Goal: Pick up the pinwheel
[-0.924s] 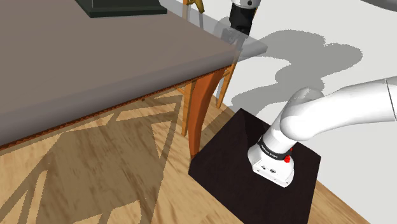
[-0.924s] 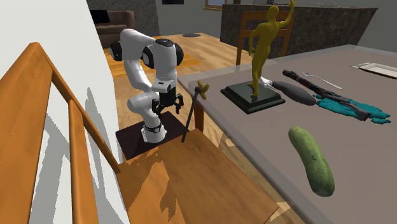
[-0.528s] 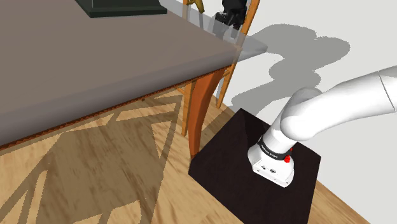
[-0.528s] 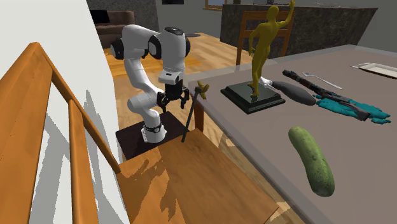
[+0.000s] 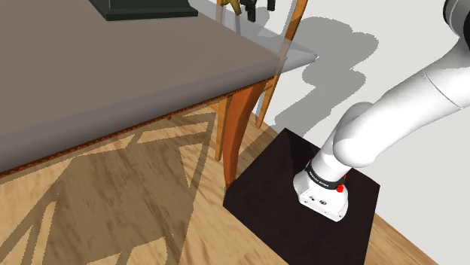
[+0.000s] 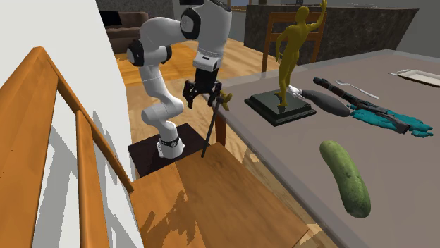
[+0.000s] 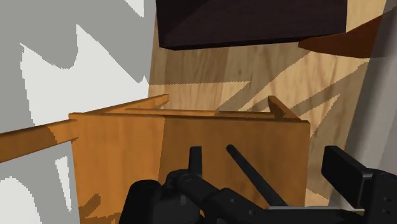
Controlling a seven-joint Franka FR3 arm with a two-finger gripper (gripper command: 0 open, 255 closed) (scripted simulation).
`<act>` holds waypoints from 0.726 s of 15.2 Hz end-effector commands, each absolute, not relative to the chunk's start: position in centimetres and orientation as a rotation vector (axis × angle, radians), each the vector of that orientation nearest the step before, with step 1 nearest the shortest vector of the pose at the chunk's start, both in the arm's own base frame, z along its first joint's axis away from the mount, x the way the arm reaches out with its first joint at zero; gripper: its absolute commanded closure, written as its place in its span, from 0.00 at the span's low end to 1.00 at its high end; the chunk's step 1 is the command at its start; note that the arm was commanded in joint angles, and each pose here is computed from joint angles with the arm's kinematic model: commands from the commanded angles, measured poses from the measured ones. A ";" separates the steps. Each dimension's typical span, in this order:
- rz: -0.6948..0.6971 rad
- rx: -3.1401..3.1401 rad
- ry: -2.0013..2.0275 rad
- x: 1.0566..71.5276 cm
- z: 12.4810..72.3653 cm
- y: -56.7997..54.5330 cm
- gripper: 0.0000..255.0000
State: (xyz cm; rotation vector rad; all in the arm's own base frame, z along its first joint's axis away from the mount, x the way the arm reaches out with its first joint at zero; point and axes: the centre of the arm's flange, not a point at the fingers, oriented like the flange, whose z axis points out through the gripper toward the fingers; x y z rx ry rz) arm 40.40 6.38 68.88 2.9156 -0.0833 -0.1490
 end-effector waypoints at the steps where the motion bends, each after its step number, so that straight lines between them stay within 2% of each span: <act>1: -0.088 2.962 -0.038 42.4 70.9 8.9 0.00; 6: -0.122 2.924 -0.005 46.0 75.6 12.5 0.00; 11: -0.123 2.924 -0.005 46.0 73.5 12.5 0.00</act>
